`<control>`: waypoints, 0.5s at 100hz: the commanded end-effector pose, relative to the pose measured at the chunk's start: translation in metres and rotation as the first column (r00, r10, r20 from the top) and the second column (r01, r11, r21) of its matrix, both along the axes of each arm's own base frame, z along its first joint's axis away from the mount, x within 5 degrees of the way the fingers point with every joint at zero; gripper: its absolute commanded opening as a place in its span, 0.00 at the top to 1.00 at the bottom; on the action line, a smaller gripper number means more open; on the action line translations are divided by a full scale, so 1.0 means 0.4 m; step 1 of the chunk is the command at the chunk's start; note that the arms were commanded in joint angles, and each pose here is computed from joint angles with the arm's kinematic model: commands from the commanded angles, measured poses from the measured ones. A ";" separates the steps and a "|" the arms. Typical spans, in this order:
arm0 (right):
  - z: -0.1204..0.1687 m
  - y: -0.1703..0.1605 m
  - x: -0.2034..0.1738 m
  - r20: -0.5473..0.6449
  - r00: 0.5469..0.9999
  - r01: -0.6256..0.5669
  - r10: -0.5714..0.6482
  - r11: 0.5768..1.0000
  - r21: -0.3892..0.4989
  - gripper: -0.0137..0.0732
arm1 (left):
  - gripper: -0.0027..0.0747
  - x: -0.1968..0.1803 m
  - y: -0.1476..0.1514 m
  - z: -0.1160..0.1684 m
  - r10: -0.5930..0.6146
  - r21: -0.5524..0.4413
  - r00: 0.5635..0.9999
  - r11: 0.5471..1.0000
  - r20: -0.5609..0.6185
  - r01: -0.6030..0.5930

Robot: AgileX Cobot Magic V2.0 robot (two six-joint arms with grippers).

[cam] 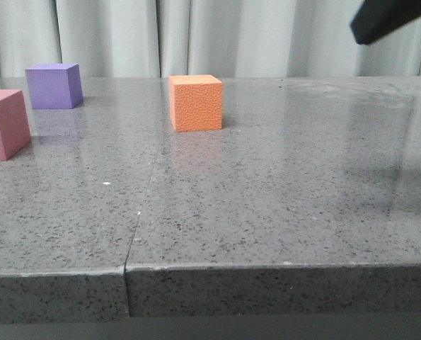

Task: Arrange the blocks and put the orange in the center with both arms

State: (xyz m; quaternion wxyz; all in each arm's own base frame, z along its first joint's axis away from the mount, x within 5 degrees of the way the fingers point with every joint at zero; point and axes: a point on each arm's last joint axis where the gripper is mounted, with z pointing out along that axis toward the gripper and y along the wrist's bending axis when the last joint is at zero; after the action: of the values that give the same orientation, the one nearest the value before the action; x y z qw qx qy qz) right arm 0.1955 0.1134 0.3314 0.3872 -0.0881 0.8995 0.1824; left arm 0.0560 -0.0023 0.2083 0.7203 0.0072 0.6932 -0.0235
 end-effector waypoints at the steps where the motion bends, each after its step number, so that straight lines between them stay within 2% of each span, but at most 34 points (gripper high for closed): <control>1: 0.020 -0.025 -0.038 0.152 0.988 -0.013 0.005 0.999 0.050 0.92 | 0.99 -0.003 -0.001 -0.005 -0.003 -0.012 0.995 1.000 0.095 0.004; 19: -0.031 -0.068 -0.109 0.204 0.979 -0.024 0.015 0.999 0.043 0.92 | 0.99 -0.004 -0.001 -0.004 -0.003 -0.012 0.995 1.000 0.100 0.005; 41: -0.058 -0.120 -0.199 0.301 0.954 -0.031 0.003 0.996 0.088 0.92 | 0.99 -0.006 -0.001 0.008 -0.004 -0.013 0.992 1.000 0.126 0.005; 50: -0.069 -0.140 -0.234 0.337 0.941 -0.035 -0.003 0.994 0.107 0.92 | 0.99 -0.008 0.000 0.020 -0.003 -0.044 0.991 0.999 0.132 0.008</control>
State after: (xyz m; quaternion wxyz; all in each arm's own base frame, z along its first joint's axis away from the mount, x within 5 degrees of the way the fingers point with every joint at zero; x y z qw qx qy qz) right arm 0.1110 0.0636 0.2908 0.4749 -0.0997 0.8505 0.2027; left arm 0.0558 -0.0025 0.2118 0.7335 0.0047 0.6792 -0.0277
